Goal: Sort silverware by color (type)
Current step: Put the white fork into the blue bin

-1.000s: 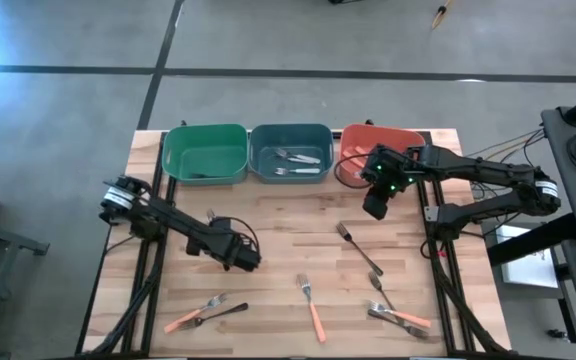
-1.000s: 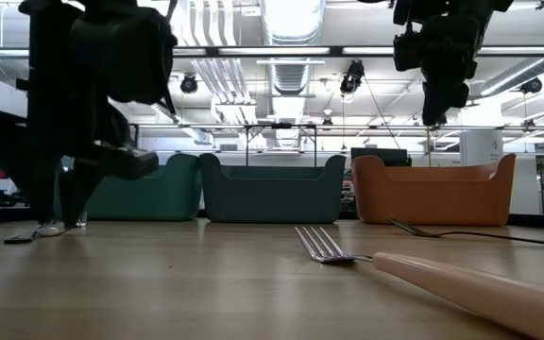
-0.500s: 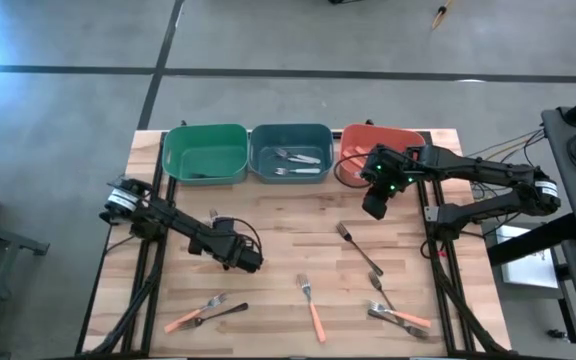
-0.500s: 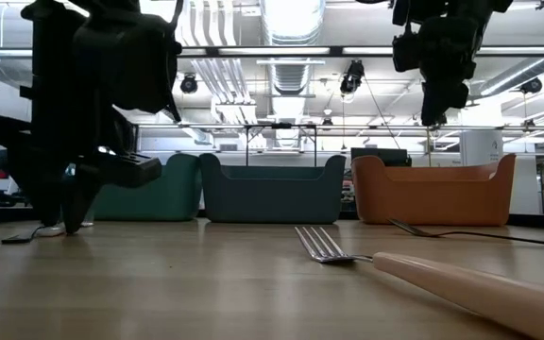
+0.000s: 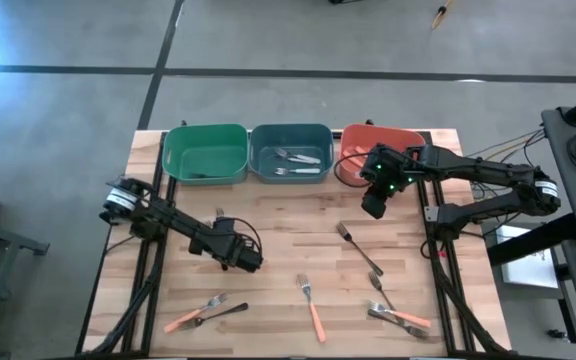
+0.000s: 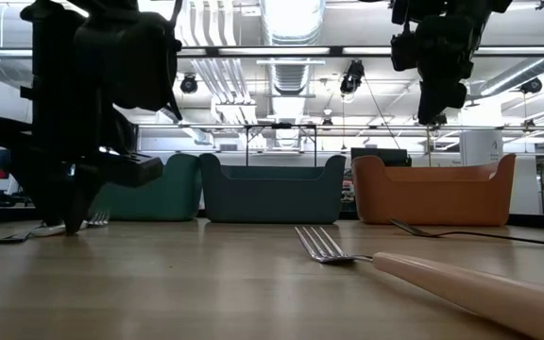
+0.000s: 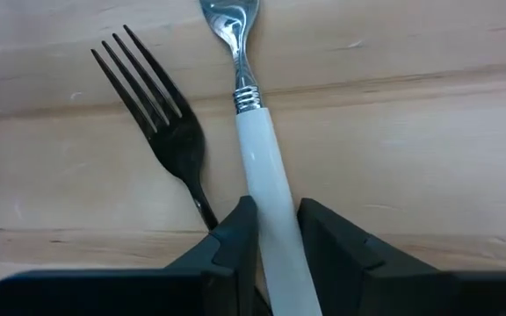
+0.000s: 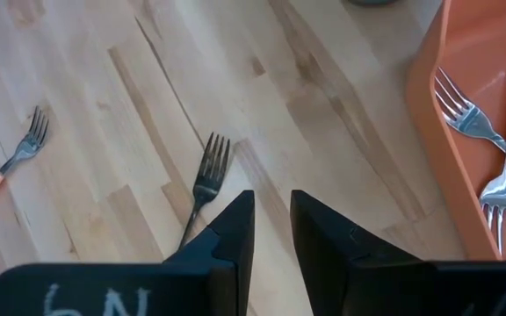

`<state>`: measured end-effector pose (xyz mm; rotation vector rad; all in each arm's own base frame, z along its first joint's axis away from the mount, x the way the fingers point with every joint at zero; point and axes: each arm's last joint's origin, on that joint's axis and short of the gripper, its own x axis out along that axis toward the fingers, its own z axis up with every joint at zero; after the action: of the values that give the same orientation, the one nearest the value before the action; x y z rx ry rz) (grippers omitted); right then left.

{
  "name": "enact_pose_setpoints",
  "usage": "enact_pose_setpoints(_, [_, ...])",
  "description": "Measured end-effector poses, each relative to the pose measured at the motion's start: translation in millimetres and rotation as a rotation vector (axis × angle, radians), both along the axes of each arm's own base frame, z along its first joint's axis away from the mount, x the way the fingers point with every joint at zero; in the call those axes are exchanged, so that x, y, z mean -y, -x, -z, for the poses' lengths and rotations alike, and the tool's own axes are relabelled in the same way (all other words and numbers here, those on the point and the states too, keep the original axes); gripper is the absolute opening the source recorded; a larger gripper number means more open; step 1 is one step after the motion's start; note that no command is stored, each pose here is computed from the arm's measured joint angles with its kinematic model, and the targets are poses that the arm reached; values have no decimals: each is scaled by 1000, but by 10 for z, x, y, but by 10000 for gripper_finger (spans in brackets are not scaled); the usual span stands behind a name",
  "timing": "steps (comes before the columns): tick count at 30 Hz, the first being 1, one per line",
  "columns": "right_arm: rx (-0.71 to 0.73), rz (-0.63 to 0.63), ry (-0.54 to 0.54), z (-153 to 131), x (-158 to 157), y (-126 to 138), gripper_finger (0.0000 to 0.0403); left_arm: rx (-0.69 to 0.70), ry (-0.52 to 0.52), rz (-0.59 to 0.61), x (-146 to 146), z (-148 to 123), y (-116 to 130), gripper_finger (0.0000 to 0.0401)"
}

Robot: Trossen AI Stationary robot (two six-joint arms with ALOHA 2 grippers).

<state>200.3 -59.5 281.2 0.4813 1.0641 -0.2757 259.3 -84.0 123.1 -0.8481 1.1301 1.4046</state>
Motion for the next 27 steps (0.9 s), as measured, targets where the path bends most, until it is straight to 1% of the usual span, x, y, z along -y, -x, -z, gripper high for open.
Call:
enact_pose_setpoints(2, [0,0,0,0,0,0,66,6,2,1,3,3,-4,74])
enact_pose_setpoints(4, [1,0,0,0,0,-1,64,11,6,1,5,1,-11,64])
enact_pose_setpoints(8, [4,2,0,-2,1,-3,64,22,21,40,19,-32,-57,16])
enact_pose_setpoints(9, [5,3,0,-2,1,-5,64,28,27,49,24,-43,-72,10])
enact_pose_setpoints(14, [6,3,0,-3,2,-5,64,105,83,114,82,-127,-214,5])
enact_pose_setpoints(17, [7,4,0,-3,2,-6,63,160,95,174,114,-209,-312,1])
enact_pose_setpoints(23, [40,35,-8,-19,11,-34,63,308,28,285,121,-424,-559,0])
enact_pose_setpoints(27, [67,48,-9,-33,17,-56,64,349,-22,322,53,-519,-666,0])
